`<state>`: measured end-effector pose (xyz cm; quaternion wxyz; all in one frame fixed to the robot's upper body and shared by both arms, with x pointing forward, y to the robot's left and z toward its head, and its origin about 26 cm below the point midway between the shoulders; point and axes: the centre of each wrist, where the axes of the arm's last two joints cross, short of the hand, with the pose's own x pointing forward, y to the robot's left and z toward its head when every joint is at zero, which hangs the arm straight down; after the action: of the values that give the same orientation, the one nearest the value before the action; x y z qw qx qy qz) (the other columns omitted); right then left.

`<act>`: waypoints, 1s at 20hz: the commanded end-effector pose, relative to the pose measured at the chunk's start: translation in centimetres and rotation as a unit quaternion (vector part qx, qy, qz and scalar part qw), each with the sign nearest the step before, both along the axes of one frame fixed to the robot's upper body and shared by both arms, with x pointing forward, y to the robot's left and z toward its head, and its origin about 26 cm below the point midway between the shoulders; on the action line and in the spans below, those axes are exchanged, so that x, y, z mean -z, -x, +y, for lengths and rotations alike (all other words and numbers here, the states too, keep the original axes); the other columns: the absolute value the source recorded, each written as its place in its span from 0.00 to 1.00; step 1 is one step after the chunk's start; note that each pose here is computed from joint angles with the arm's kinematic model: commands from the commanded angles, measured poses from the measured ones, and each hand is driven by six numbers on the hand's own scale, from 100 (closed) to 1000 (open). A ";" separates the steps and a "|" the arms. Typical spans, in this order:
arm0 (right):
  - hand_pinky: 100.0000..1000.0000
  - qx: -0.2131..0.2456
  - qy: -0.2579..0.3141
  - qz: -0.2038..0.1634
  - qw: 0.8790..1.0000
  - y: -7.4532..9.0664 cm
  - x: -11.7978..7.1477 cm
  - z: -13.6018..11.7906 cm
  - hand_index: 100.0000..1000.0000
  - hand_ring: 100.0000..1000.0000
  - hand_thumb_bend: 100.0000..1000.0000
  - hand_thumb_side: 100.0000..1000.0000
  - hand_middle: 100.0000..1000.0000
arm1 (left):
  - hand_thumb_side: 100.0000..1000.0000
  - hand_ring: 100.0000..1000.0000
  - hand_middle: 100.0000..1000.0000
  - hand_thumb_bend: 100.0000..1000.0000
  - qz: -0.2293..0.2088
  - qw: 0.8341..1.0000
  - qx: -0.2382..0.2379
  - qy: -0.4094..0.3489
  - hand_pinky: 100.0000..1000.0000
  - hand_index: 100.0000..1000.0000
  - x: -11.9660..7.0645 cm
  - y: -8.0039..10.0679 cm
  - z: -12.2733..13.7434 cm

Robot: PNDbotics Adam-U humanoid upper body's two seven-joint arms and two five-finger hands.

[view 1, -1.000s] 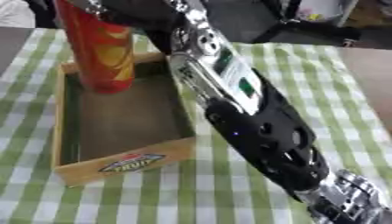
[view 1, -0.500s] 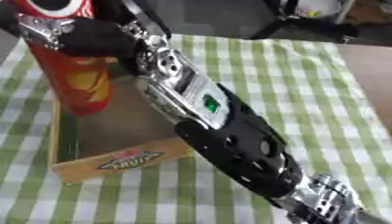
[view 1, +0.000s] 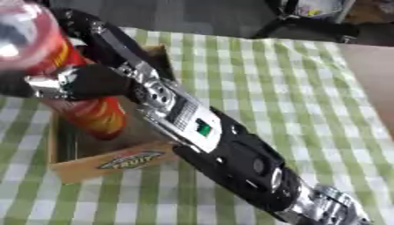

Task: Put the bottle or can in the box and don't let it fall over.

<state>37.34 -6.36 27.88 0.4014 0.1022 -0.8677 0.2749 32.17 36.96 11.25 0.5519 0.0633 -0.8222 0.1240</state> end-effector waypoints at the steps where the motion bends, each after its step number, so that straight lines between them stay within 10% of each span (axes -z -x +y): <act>1: 0.74 0.013 0.004 -0.018 1.000 -0.2 -1.0 -0.5 0.81 0.89 0.91 0.23 0.87 | 0.63 0.87 0.73 0.09 -0.009 1.000 -0.009 -0.004 0.87 0.78 -0.7 0.1 0.7; 20: 0.73 0.056 -0.123 -0.059 0.989 1.9 -7.7 -7.8 0.79 0.84 0.71 0.22 0.83 | 0.63 0.87 0.73 0.09 -0.010 1.000 -0.015 -0.021 0.87 0.78 -0.8 0.8 1.1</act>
<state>36.27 -13.07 34.03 0.3694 0.0894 -0.9109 0.1609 31.55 37.39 10.66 0.5563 0.0741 -0.8180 0.1262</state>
